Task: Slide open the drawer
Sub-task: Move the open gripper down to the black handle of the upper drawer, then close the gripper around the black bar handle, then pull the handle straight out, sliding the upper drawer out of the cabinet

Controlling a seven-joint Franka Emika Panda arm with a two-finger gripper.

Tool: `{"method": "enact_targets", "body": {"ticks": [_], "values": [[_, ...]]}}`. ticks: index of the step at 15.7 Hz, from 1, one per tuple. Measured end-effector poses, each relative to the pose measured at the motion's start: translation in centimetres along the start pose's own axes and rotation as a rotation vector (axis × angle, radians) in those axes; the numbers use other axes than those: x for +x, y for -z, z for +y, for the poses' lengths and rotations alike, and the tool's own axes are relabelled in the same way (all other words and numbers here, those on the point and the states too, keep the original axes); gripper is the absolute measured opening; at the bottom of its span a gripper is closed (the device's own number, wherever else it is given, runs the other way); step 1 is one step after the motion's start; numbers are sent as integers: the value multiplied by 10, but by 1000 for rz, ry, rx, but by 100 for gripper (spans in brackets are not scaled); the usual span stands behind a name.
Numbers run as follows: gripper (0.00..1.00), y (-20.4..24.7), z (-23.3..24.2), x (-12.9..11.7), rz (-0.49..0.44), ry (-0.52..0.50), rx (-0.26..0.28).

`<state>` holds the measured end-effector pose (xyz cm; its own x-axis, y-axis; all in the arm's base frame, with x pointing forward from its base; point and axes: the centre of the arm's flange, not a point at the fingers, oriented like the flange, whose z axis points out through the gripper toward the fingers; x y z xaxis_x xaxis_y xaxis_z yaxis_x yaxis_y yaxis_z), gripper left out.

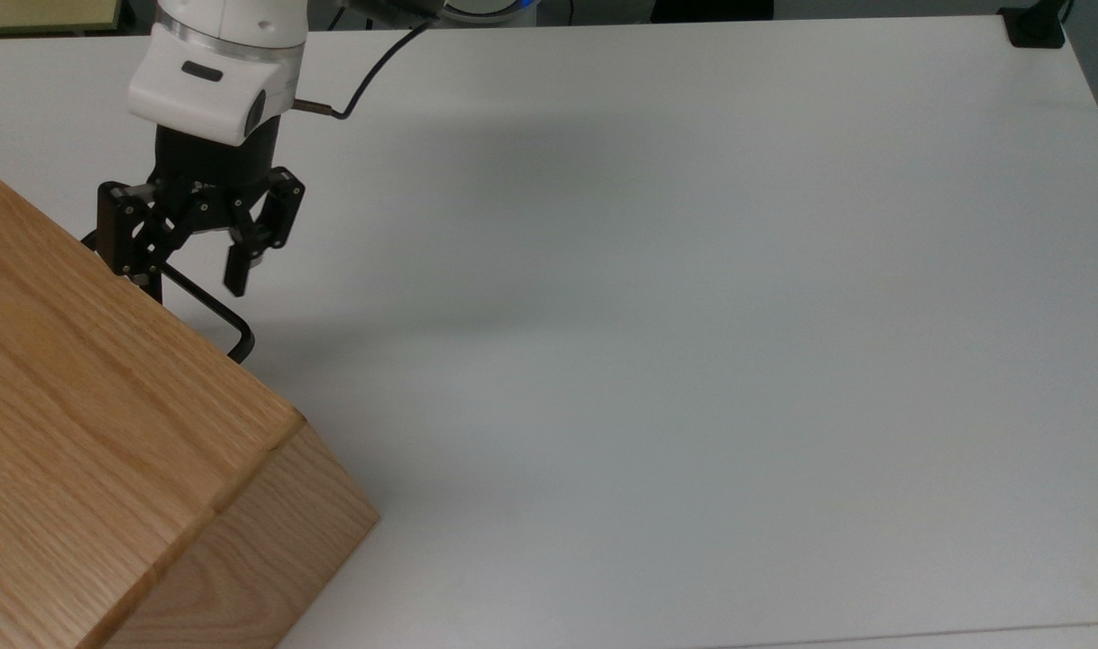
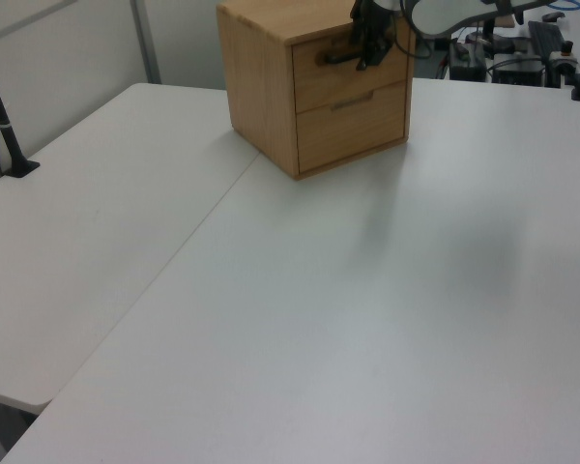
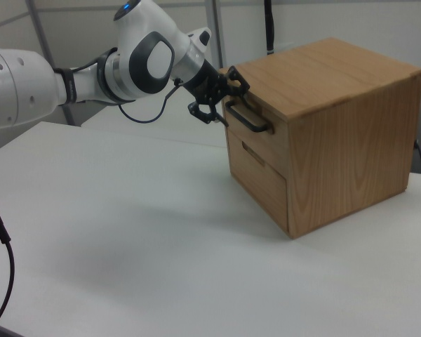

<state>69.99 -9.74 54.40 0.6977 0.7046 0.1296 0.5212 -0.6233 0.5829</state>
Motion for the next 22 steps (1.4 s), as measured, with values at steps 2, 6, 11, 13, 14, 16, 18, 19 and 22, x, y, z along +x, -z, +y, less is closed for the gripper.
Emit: {"method": "enact_targets", "body": {"ticks": [2, 6, 11, 13, 14, 16, 18, 19, 22], "values": [[46, 3, 3, 1, 4, 13, -23], [18, -2, -7, 4, 0, 49, -8], [18, 1, -9, 1, 5, 54, -7], [18, 7, -15, -2, 12, 54, 2], [18, 14, -21, -5, 16, 54, 11], [18, 33, -39, -12, 19, 61, 49], [18, 61, -60, -18, -6, 61, 130], [17, 78, -72, -20, -24, 57, 188], [13, 121, -106, -23, -58, 58, 345]]}}
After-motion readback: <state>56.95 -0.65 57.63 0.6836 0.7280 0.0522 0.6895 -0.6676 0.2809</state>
